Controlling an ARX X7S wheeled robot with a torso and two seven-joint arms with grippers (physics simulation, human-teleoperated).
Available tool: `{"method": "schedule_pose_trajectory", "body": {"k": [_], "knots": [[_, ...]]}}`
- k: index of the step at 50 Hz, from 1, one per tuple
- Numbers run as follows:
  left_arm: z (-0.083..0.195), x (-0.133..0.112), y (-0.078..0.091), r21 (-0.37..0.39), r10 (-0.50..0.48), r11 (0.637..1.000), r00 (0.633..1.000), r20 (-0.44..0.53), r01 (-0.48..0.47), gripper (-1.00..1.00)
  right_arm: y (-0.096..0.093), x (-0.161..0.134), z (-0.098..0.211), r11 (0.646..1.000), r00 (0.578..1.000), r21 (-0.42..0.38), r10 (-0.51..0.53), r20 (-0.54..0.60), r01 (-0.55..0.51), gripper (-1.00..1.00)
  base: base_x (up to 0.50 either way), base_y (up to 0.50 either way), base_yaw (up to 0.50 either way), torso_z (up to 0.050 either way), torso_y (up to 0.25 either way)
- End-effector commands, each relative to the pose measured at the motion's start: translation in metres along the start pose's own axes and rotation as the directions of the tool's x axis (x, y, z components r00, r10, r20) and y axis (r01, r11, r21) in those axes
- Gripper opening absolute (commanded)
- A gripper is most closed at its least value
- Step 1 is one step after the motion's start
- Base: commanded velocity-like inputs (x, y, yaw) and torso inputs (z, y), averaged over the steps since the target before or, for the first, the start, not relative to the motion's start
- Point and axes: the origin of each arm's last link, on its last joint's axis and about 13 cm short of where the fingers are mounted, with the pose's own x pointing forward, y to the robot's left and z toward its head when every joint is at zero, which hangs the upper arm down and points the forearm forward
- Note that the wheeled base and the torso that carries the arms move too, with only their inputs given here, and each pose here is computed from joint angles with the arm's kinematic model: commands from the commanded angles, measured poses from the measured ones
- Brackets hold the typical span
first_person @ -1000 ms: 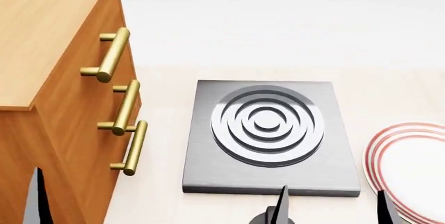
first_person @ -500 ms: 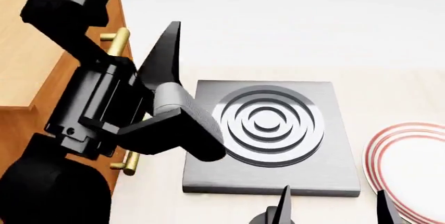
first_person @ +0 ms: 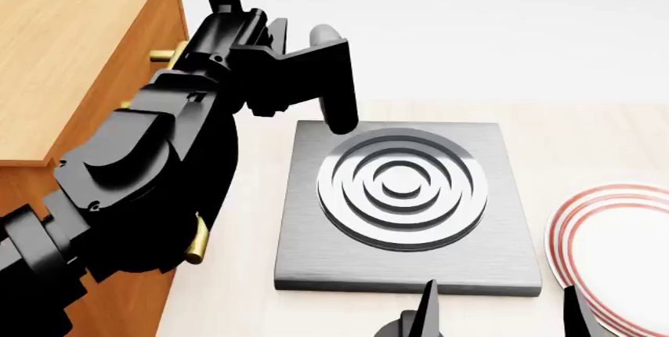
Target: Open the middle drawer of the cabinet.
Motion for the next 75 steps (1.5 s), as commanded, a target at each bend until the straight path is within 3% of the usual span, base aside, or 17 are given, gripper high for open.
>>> {"method": "schedule_pose_trajectory", "body": {"k": [1,7,12,18,28,39,55,75], "knots": [[-0.037,0.008,0.007,0.011,-0.038,0.999,0.976,-0.213,0.041,1.0,-0.002,0.0,0.001,1.0,1.0,0.024,0.001,-0.001,-0.001,1.0,0.0,0.0,0.0,0.0,0.0],[-0.047,0.008,0.014,0.072,0.038,0.997,0.961,-0.272,-0.019,1.0,-0.002,0.002,0.0,0.999,1.0,0.033,0.0,-0.006,0.0,1.0,0.0,0.0,0.0,0.0,0.0],[-0.047,0.008,0.02,0.073,0.052,0.997,0.957,-0.286,-0.033,1.0,-0.003,0.002,0.0,0.999,1.0,0.038,-0.002,-0.009,0.003,1.0,0.0,0.0,0.0,0.0,0.0],[-0.043,0.008,0.011,0.072,0.058,0.997,0.968,-0.243,-0.042,1.0,-0.002,0.003,-0.002,0.999,1.0,0.04,0.006,-0.017,-0.005,1.0,0.0,0.0,0.0,0.0,0.0],[-0.034,0.011,0.019,0.072,0.13,0.99,0.979,-0.159,-0.119,1.0,-0.001,0.003,-0.003,0.999,1.0,0.043,0.016,-0.023,-0.015,1.0,0.0,0.0,0.0,0.0,0.0],[-0.021,0.009,0.015,0.053,0.126,0.991,0.987,-0.098,-0.121,1.0,-0.001,0.003,-0.003,0.999,1.0,0.048,0.016,-0.023,-0.015,1.0,0.0,0.0,0.0,0.0,0.0],[-0.014,0.006,0.001,0.041,0.103,0.994,0.993,-0.059,-0.101,1.0,-0.001,0.003,-0.003,0.999,1.0,0.05,0.017,-0.024,-0.016,1.0,0.0,0.0,0.0,0.0,0.0],[-0.014,-0.003,-0.04,0.029,0.042,0.999,0.998,-0.048,-0.041,1.0,-0.001,0.003,-0.004,0.999,0.999,0.05,0.022,-0.025,-0.02,1.0,0.0,0.0,0.0,0.0,0.0]]}}
